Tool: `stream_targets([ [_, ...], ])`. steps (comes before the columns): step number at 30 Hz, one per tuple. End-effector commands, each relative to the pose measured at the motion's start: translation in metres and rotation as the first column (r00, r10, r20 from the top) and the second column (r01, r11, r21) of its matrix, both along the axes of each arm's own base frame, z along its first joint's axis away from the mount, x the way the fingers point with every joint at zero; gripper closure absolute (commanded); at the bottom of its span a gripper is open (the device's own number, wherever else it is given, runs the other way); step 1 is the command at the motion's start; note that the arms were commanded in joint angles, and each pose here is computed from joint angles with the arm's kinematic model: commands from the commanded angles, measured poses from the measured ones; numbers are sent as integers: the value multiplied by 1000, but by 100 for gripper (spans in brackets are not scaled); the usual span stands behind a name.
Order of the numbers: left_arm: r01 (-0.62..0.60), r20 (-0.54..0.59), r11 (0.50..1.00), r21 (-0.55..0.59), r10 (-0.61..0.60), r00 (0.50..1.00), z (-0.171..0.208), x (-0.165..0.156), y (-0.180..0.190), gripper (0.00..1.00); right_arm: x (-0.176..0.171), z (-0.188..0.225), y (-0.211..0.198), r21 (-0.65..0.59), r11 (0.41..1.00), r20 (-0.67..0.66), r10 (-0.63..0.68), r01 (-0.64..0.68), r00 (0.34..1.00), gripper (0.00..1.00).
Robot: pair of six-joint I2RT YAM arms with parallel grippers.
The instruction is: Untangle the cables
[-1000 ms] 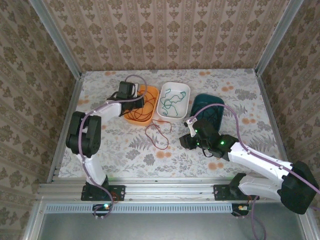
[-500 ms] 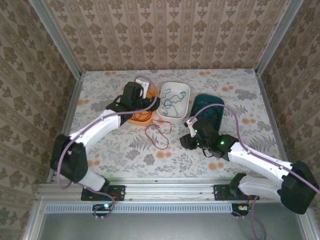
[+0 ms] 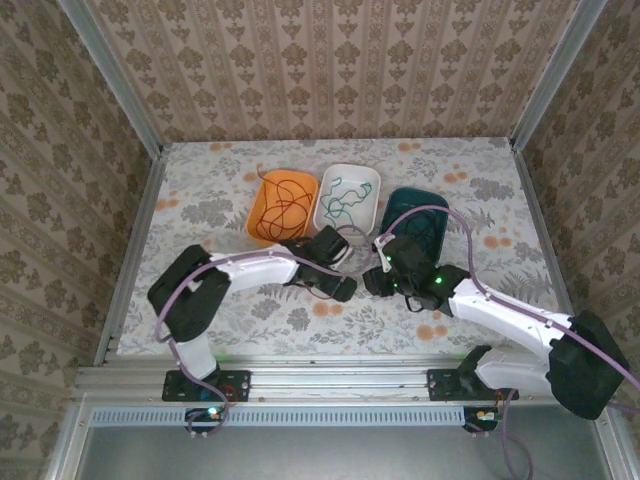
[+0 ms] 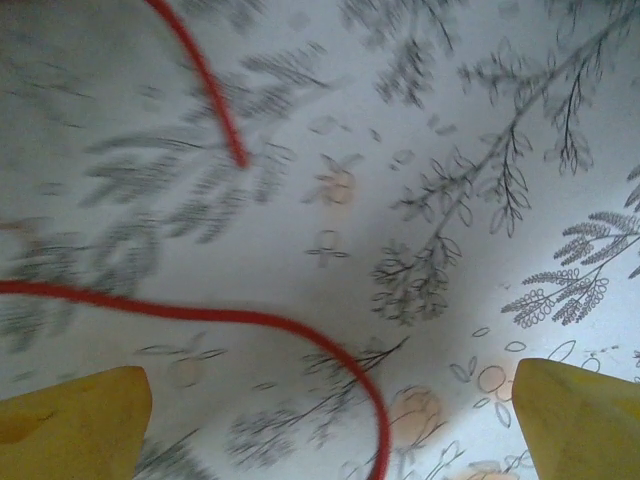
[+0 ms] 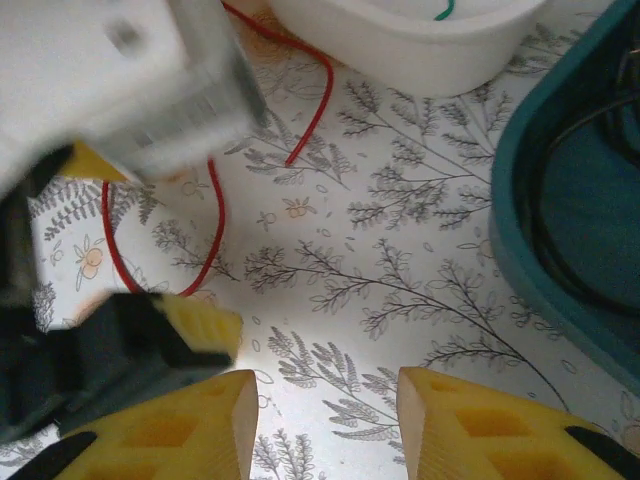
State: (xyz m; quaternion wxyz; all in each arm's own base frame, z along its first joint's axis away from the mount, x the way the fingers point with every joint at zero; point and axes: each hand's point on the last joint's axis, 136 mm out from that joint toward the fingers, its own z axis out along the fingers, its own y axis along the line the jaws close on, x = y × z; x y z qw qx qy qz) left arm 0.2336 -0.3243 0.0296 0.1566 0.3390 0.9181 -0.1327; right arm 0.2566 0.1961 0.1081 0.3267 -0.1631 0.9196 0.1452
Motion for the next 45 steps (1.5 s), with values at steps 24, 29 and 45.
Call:
stream_targets([
  [24,46,123,999,14,-47,991,62,-10,-13,100,14,22,-44,43,983,63,-184,181,981,57],
  [29,54,236,982,-183,-9,972,162,3,-22,100,16,24,-44,53,982,64,-183,179,981,57],
  [45,-250,290,843,-476,419,860,290,136,87,100,18,23,-38,73,984,50,-168,164,985,57],
])
